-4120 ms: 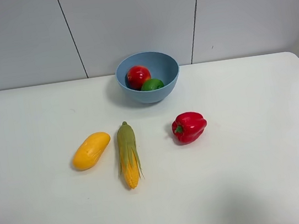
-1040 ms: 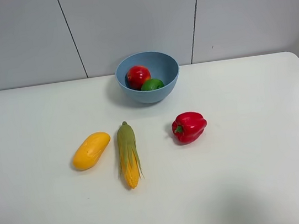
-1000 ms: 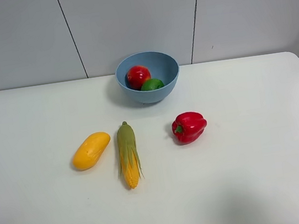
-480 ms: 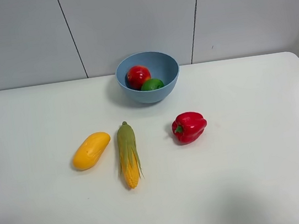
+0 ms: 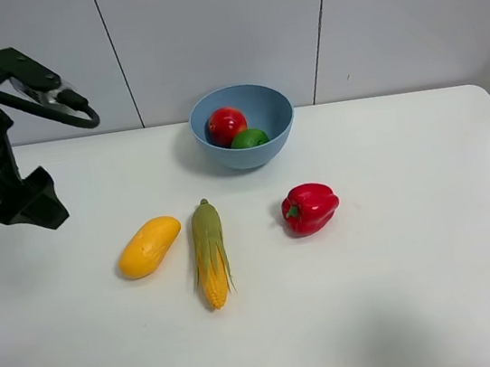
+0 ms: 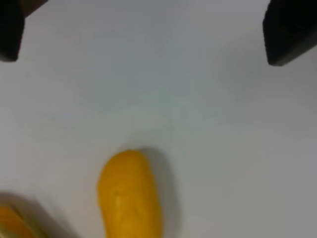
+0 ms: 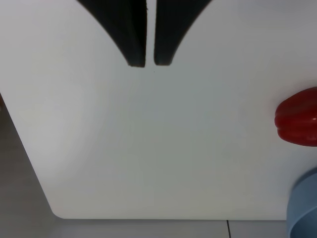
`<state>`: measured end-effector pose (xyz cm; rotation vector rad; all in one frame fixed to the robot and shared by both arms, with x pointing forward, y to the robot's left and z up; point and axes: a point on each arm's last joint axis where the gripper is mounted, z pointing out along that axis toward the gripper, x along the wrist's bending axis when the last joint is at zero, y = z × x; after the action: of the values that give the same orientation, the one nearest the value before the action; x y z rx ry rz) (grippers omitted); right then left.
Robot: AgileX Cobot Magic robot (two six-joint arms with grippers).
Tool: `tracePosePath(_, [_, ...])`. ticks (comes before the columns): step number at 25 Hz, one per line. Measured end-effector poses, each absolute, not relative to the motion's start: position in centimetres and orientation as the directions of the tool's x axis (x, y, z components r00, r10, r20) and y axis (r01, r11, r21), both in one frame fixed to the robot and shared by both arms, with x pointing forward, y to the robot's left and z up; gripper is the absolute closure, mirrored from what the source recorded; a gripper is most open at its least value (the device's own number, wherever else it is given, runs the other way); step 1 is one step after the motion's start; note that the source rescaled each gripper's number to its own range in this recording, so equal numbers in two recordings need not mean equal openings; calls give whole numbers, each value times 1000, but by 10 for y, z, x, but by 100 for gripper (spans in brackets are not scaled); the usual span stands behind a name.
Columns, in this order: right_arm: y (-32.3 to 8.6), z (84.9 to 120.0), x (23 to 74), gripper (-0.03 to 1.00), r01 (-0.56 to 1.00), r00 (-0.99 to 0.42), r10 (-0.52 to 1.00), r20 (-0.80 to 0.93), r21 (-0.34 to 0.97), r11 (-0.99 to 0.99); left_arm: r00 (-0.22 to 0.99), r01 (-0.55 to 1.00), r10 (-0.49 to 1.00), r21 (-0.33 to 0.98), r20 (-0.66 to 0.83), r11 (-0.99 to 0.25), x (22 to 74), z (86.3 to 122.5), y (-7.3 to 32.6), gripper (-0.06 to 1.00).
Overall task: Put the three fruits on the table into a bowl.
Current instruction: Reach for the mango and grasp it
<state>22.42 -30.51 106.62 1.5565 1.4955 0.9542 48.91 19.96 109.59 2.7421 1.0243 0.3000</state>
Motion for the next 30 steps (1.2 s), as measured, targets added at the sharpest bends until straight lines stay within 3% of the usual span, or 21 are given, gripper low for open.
tracePosePath(9, [-305,1066,224,97,430,34,999,10,903,-23,748,639,661,207,57,-741,509,1066,186,-5])
tracePosePath(18, [-305,1066,224,97,430,34,999,10,903,-23,719,614,685,354,119,-706,536,1054,175,-5])
tracePosePath(30, [-305,1066,224,97,430,34,999,10,903,-23,687,687,725,277,56,-672,559,1003,161,-5])
